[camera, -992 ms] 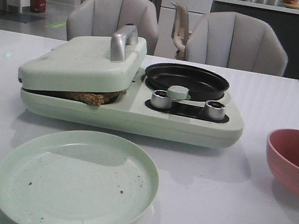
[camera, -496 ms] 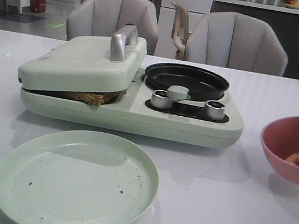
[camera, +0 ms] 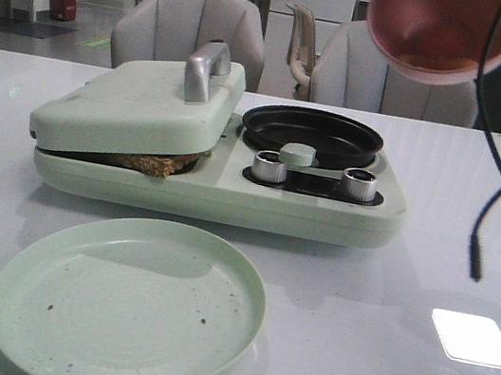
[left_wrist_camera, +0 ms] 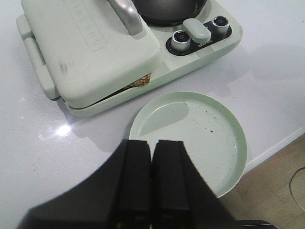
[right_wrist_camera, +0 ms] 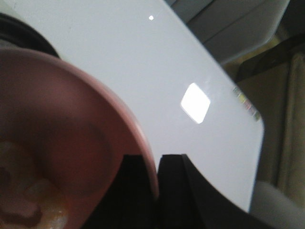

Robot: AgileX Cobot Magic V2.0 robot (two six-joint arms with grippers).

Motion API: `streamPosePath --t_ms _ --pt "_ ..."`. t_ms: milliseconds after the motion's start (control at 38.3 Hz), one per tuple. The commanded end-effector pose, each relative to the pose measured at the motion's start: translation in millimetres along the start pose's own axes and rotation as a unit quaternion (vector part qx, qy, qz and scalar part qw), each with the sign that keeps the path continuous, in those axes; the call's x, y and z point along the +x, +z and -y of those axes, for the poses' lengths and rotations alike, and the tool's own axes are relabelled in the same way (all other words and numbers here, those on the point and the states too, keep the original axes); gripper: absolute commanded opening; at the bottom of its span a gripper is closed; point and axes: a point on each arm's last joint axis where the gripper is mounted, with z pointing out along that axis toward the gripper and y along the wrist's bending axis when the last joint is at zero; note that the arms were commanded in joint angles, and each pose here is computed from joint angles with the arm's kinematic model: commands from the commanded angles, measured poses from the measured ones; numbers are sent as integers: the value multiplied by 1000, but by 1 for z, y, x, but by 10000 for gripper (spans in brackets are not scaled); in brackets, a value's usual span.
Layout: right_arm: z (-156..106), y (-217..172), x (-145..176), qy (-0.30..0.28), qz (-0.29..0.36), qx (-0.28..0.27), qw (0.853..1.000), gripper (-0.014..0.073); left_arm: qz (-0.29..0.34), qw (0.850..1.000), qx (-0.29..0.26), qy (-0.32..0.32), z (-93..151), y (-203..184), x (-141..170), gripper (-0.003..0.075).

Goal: Make breakfast with bread and shrimp
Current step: 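Lift the pink bowl and carry it above the black pan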

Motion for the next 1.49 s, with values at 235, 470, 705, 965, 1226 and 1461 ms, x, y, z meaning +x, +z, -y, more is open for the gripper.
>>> streamPosePath --t_ms 235,470,705,965,1226,1461 --pt "-19 -8 -62 -99 98 239 961 42 53 999 -6 5 0 -6 -14 100" --pt "-43 1 -75 -126 130 289 940 42 53 999 -7 6 0 -6 -14 100" --pt "-52 9 -75 -135 129 280 942 42 53 999 -7 6 0 -6 -14 100" --pt "-50 8 -74 -135 119 291 940 42 52 999 -11 10 -1 -6 -14 100" --pt "-28 -7 -84 -106 110 336 929 42 52 999 -11 10 -1 -6 -14 100" --pt "-25 -10 -89 -99 121 338 928 42 52 999 -11 10 -1 -6 -14 100"
